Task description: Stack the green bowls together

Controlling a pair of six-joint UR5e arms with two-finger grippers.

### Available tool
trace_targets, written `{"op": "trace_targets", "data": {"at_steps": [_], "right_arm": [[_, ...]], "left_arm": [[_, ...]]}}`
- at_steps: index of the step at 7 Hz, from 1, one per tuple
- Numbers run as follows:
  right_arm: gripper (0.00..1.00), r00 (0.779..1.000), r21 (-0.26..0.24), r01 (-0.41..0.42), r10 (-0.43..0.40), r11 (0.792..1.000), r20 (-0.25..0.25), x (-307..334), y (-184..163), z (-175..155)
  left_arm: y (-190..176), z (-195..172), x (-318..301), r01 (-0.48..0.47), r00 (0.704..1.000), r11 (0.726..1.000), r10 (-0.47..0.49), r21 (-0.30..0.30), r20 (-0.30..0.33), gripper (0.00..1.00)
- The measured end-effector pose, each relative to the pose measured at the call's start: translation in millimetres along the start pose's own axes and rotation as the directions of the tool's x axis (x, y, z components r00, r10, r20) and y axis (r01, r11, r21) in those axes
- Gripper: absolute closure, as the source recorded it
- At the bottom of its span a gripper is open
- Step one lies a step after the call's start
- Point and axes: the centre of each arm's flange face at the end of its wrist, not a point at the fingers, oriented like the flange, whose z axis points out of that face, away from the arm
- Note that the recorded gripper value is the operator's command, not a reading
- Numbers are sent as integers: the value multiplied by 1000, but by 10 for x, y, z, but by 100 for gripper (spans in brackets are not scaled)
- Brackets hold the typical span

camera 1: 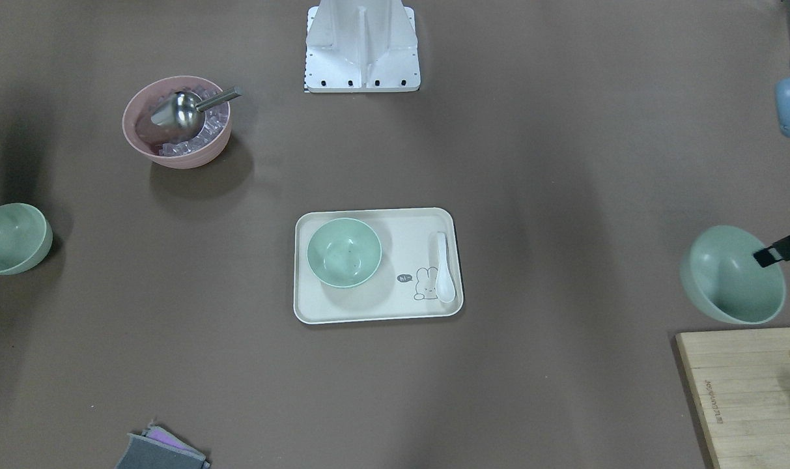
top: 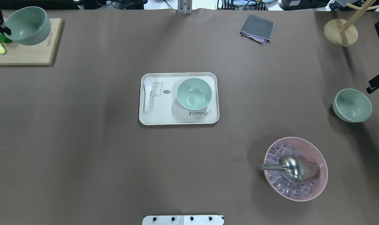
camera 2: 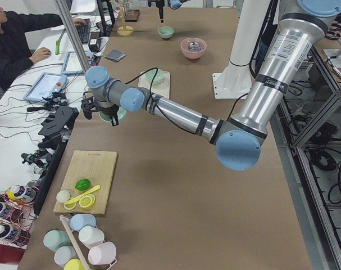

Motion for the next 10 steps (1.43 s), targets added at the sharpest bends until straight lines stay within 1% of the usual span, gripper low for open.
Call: {"op": "trace_targets", "data": {"at_steps": [2, 3, 4, 6, 7, 9, 10], "right_arm": [[0, 999, -8, 34, -34, 999, 16, -141, -2, 185], [0, 999, -17, 36, -36, 999, 17, -148, 21, 240], [18, 999, -29, 33, -33, 999, 17, -129, 52, 303], [93, 1000, -51, 26, -26, 998, 15, -100, 96, 413], [100, 999, -55, 29, -28, 998, 15, -103, 99, 436], [100, 999, -53, 39, -38, 998, 17, -138, 72, 430], [100, 999, -51, 40, -40, 998, 20, -167, 47, 417]], "left_arm": [[450, 362, 756, 42, 999, 998, -42, -43, -1, 100], [652, 534, 1097, 60, 998, 997, -60, -49, 3, 100], [813, 642, 1351, 75, 997, 996, -75, -47, -5, 100], [1008, 737, 1663, 84, 996, 995, -85, -53, -27, 100], [1065, 757, 1763, 85, 996, 995, -87, -57, -32, 100], [1166, 804, 1918, 88, 995, 994, -90, -65, -36, 100], [1266, 887, 2070, 89, 995, 994, -91, -62, -32, 100]]}}
